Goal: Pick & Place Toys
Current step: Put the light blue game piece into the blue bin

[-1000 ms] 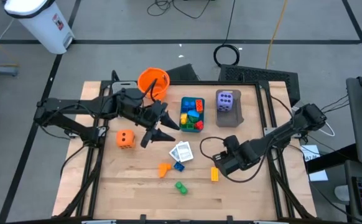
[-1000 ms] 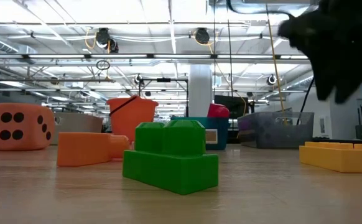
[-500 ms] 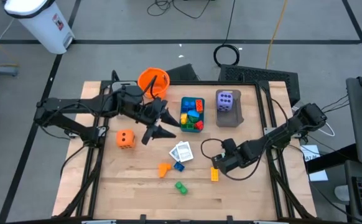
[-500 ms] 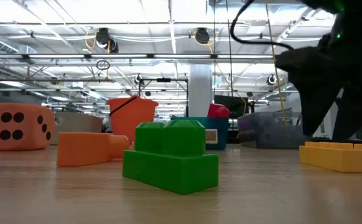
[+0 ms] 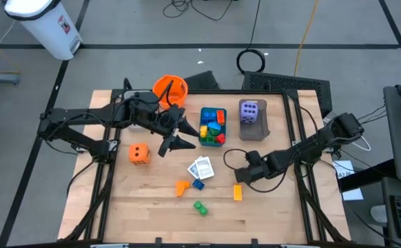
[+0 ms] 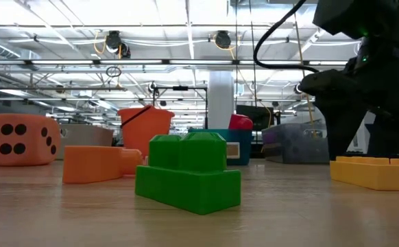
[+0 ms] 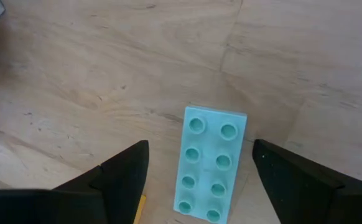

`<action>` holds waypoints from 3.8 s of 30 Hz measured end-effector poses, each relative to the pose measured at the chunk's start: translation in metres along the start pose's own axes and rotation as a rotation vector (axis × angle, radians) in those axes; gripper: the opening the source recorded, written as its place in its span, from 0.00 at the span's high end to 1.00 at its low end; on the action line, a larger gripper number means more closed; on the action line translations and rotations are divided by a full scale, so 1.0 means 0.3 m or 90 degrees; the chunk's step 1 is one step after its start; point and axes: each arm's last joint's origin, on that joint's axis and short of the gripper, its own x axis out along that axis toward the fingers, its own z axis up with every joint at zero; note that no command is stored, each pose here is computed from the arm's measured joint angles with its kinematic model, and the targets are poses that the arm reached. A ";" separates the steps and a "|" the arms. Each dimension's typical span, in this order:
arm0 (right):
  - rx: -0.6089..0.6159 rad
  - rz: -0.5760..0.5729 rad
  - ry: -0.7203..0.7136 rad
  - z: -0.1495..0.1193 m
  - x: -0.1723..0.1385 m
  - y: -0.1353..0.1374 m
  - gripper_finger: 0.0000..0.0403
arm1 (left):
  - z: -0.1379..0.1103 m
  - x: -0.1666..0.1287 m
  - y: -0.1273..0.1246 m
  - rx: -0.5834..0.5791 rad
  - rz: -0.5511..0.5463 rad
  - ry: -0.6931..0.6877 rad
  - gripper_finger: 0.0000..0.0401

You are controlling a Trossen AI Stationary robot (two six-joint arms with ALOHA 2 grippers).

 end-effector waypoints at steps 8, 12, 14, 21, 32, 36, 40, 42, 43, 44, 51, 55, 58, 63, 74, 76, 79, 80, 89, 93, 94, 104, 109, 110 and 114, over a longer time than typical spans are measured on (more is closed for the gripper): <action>-0.042 -0.071 0.003 0.008 0.002 -0.035 0.41 | -0.001 0.000 0.000 0.003 0.000 0.003 0.37; -0.048 -0.112 0.005 0.009 0.002 -0.056 0.49 | -0.001 0.000 0.000 0.005 0.000 0.003 0.37; -0.053 -0.123 0.005 0.010 0.000 -0.062 0.53 | -0.002 0.000 0.000 0.009 0.000 0.003 0.37; -0.055 -0.153 0.005 0.026 -0.002 -0.076 0.67 | -0.002 0.000 0.000 0.011 0.001 0.004 0.37; -0.016 -0.037 -0.094 0.116 -0.125 -0.069 0.67 | 0.002 -0.006 0.015 0.009 0.011 -0.001 0.37; 0.005 0.056 -0.171 0.157 -0.203 -0.061 0.67 | 0.005 -0.011 0.025 0.007 0.018 -0.003 0.37; 0.024 0.177 -0.255 0.201 -0.277 -0.037 0.67 | 0.007 -0.014 0.034 0.006 0.024 -0.005 0.37; 0.028 0.239 -0.292 0.222 -0.309 -0.018 0.67 | 0.009 -0.017 0.038 0.005 0.027 -0.006 0.37; 0.031 0.274 -0.312 0.235 -0.326 -0.005 0.67 | 0.009 -0.018 0.041 0.005 0.029 -0.007 0.37; 0.032 0.306 -0.333 0.248 -0.341 0.008 0.67 | 0.010 -0.019 0.043 0.004 0.031 -0.007 0.37; 0.008 0.493 -0.427 0.333 -0.406 0.093 0.67 | 0.001 -0.022 0.083 -0.008 0.107 0.002 0.37; 0.001 0.573 -0.470 0.365 -0.426 0.129 0.67 | -0.020 0.013 0.121 -0.022 0.131 0.022 0.37; -0.007 0.633 -0.487 0.383 -0.436 0.151 0.67 | -0.035 0.048 0.147 0.000 0.136 0.034 0.37; -0.046 0.665 -0.513 0.400 -0.444 0.164 0.67 | -0.065 0.113 0.194 0.015 0.150 0.048 0.37; -0.119 0.690 -0.580 0.402 -0.475 0.171 0.67 | -0.082 0.153 0.312 -0.139 0.104 0.031 0.37; -0.124 0.687 -0.582 0.402 -0.475 0.171 0.67 | -0.079 0.168 0.323 -0.147 0.069 0.018 0.37; -0.136 0.682 -0.592 0.402 -0.476 0.171 0.67 | -0.086 0.189 0.346 -0.168 0.039 0.014 0.37; -0.140 0.680 -0.594 0.401 -0.476 0.171 0.67 | -0.091 0.194 0.354 -0.176 0.035 0.017 0.37; -0.162 0.696 -0.583 0.398 -0.478 0.174 0.67 | -0.066 0.191 0.397 -0.181 0.005 -0.035 0.37; -0.169 0.703 -0.583 0.397 -0.481 0.175 0.67 | -0.052 0.177 0.413 -0.176 -0.018 -0.048 0.37; -0.169 0.703 -0.583 0.397 -0.481 0.175 0.67 | -0.050 0.174 0.413 -0.175 -0.021 -0.050 0.37; -0.169 0.707 -0.586 0.397 -0.484 0.175 0.67 | -0.055 0.182 0.403 -0.172 -0.027 -0.041 0.37; -0.168 0.707 -0.586 0.397 -0.484 0.175 0.67 | -0.057 0.186 0.398 -0.170 -0.030 -0.040 0.37; -0.168 0.707 -0.586 0.397 -0.484 0.175 0.67 | -0.057 0.186 0.398 -0.170 -0.030 -0.040 0.37; -0.168 0.707 -0.586 0.397 -0.484 0.175 0.67 | -0.057 0.185 0.399 -0.170 -0.029 -0.040 0.37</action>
